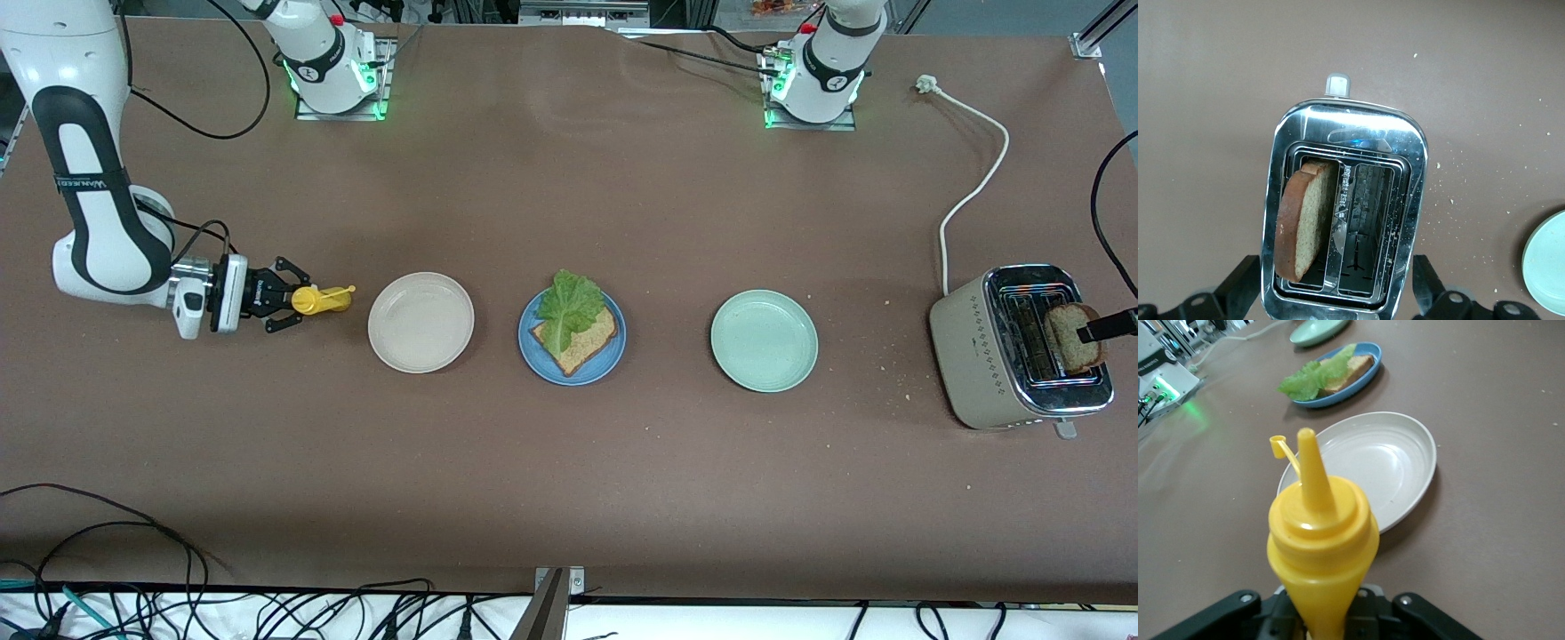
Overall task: Make sandwich in blue plate with both arms
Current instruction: 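Grasp the yellow squeeze bottle with the right gripper, then lift the bottle and carry it toward the blue plate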
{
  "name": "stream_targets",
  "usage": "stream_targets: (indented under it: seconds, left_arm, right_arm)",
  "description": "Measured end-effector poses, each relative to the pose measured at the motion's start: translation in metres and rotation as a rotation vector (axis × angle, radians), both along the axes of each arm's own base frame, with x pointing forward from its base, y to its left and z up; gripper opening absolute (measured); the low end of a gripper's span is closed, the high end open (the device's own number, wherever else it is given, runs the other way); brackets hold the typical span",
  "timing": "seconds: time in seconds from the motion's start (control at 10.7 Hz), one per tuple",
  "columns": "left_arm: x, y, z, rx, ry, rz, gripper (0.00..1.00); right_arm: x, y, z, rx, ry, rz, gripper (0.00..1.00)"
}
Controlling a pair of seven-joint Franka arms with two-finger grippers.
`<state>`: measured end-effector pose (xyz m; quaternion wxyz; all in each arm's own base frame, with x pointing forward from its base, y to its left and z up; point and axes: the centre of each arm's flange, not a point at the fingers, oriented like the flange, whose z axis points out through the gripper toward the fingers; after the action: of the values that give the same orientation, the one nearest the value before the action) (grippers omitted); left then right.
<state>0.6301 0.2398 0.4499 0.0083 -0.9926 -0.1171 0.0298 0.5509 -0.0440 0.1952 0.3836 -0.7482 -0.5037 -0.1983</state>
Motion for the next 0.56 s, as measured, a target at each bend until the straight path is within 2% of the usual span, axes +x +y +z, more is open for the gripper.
stream_targets:
  seconds: [0.09, 0.28, 0.47, 0.56]
  left_arm:
    - [0.000, 0.000, 0.000, 0.000, -0.001, 0.000, 1.00]
    - [0.000, 0.000, 0.001, 0.001, -0.004, 0.000, 1.00]
    - [0.001, 0.000, 0.001, 0.002, -0.005, 0.000, 1.00]
    - [0.001, 0.000, 0.002, 0.002, -0.006, 0.000, 1.00]
  right_arm:
    - [0.015, 0.004, 0.019, -0.064, 0.045, -0.001, 0.12]
    - [0.046, 0.022, 0.069, -0.233, 0.108, 0.005, 0.12]
    - [0.075, 0.066, 0.126, -0.434, 0.115, 0.024, 0.11]
    - [0.085, 0.098, 0.150, -0.538, 0.102, 0.029, 0.06]
